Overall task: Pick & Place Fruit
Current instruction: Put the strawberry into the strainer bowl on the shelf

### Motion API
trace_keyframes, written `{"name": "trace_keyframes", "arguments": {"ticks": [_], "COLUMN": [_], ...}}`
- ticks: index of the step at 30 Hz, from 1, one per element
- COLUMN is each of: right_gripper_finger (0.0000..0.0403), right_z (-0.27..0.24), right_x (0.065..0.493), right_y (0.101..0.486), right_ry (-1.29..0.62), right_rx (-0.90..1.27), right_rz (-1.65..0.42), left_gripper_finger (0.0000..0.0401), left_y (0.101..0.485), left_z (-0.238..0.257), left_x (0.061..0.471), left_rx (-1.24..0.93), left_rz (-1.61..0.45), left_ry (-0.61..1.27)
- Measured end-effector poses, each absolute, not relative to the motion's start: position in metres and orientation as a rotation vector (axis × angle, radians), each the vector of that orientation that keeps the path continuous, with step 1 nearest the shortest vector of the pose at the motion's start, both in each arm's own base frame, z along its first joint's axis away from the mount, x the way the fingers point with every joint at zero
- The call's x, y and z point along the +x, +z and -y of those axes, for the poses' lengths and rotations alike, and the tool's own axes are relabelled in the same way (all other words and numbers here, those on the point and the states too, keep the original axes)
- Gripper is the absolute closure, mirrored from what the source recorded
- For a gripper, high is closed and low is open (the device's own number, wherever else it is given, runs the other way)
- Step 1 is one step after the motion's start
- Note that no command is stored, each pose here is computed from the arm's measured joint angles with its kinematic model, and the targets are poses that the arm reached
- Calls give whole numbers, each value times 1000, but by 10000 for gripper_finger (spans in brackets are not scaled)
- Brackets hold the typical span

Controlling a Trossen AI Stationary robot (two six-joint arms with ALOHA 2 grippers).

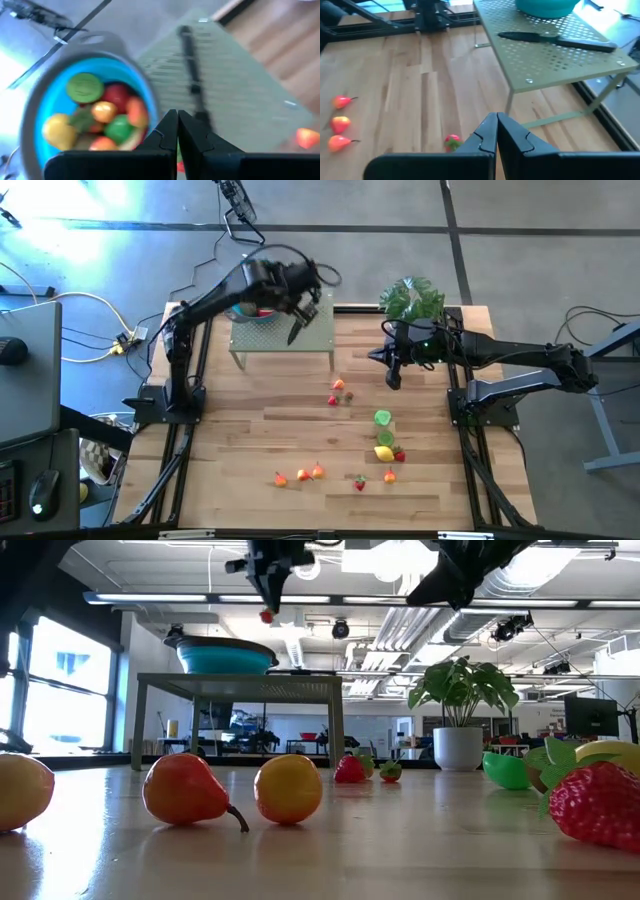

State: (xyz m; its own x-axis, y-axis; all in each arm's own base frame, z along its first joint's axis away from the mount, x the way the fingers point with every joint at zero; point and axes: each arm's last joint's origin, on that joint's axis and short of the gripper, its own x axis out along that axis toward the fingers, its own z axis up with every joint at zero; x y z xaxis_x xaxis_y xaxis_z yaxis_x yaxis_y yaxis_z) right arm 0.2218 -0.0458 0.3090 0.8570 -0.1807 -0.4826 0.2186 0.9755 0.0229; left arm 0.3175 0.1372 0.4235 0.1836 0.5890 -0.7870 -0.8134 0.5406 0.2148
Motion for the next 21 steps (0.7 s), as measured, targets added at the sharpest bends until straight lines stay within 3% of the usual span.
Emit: {"name": "trace_keyframes", "arguments": {"ticks": [12,21], "right_gripper_finger": [401,401], "right_z": [51,53], "right_x": [220,220], "right_y": [310,310], "right_ry": [-398,-461], "right_rx": [32,17], "right_rz": [-497,-496], "left_gripper_finger": [401,401], "left_y": [426,399], "left_z": [-223,-240], "left_x": [273,278], "left_rx": [-369,-407], "left_rz": [-915,-954], "left_ry": [1173,1149]}}
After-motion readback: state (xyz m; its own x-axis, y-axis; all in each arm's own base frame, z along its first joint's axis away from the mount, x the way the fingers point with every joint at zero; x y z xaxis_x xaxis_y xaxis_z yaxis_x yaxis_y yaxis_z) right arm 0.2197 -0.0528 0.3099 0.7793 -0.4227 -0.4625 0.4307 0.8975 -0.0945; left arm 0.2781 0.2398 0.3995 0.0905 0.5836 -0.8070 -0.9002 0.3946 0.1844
